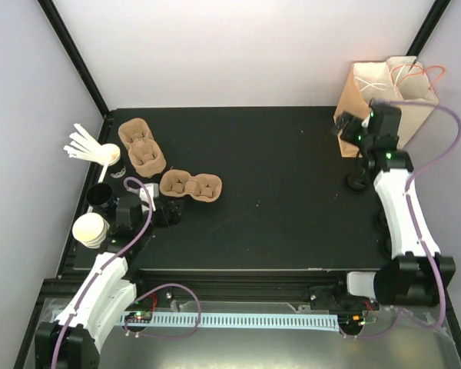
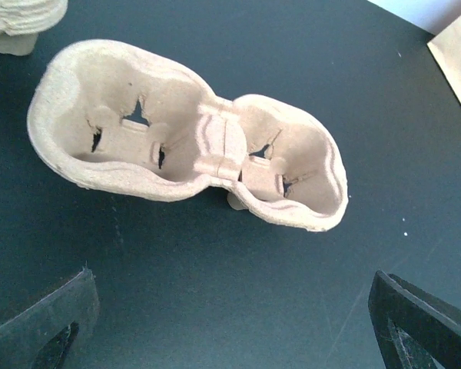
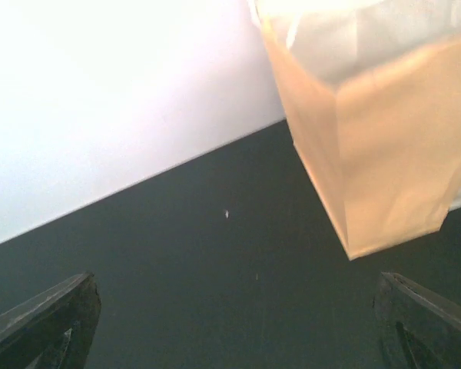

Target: Pack the takeout coffee

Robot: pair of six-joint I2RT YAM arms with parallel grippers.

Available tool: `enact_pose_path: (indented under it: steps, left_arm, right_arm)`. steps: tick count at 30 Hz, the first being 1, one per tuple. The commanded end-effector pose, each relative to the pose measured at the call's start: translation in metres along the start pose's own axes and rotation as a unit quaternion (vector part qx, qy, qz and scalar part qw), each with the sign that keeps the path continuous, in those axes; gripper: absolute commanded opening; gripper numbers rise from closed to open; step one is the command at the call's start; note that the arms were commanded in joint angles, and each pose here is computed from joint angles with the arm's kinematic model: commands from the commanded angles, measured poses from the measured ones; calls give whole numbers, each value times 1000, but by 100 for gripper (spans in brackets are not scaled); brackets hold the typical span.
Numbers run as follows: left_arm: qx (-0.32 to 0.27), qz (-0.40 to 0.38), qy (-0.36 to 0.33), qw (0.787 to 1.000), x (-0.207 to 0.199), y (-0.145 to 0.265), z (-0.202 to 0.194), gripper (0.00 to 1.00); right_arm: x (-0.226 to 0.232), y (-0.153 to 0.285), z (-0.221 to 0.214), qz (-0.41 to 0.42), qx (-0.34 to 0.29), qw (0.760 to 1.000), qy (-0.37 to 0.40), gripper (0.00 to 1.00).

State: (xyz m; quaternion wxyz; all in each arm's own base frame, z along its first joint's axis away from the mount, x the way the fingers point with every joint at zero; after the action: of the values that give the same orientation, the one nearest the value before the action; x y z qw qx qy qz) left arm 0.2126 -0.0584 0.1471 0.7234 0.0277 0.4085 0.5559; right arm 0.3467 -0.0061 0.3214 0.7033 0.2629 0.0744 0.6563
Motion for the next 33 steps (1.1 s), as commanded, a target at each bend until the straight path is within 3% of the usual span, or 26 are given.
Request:
enact_pose_path:
  steps: [1, 14, 24, 27, 30, 32, 33]
  left_arm:
    - [8, -36, -15, 999, -8, -4, 0, 99]
    - [-2, -48, -25, 999, -11, -1, 0, 99]
    - [3, -50, -25, 998, -11, -2, 0, 99]
    - [3, -50, -25, 998, -11, -2, 0, 99]
    - [3, -49, -25, 998, -11, -2, 0, 99]
    - [3, -50, -26, 998, -11, -2, 0, 99]
    - [4, -49, -25, 998, -11, -3, 0, 99]
  right_arm:
    - [-3, -18, 33, -59, 29, 998, 23, 100]
    - [-11, -107, 127, -159, 54, 984, 62, 100]
    - [-24, -147, 104, -181, 80, 974, 110, 88]
    - [-23, -150, 101, -180, 93, 971, 124, 71]
    - [-20, -148, 100, -171, 96, 972, 129, 47]
    - [-16, -146, 101, -168, 95, 972, 136, 25]
    - [-14, -143, 102, -169, 93, 971, 141, 20]
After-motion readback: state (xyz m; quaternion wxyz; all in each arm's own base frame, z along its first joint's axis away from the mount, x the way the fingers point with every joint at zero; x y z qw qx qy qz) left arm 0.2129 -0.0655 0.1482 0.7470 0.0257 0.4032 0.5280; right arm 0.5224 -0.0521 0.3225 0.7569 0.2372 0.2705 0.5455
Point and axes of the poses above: each gripper's point midway between its finger pads, its own y axis back along the fingers, its own x axis along the line the jaws close on, z = x × y, the point moved 6 cm from there along y, back along the fingers, and after that the axes turned 8 degrees about y, right-handed, at the moved point
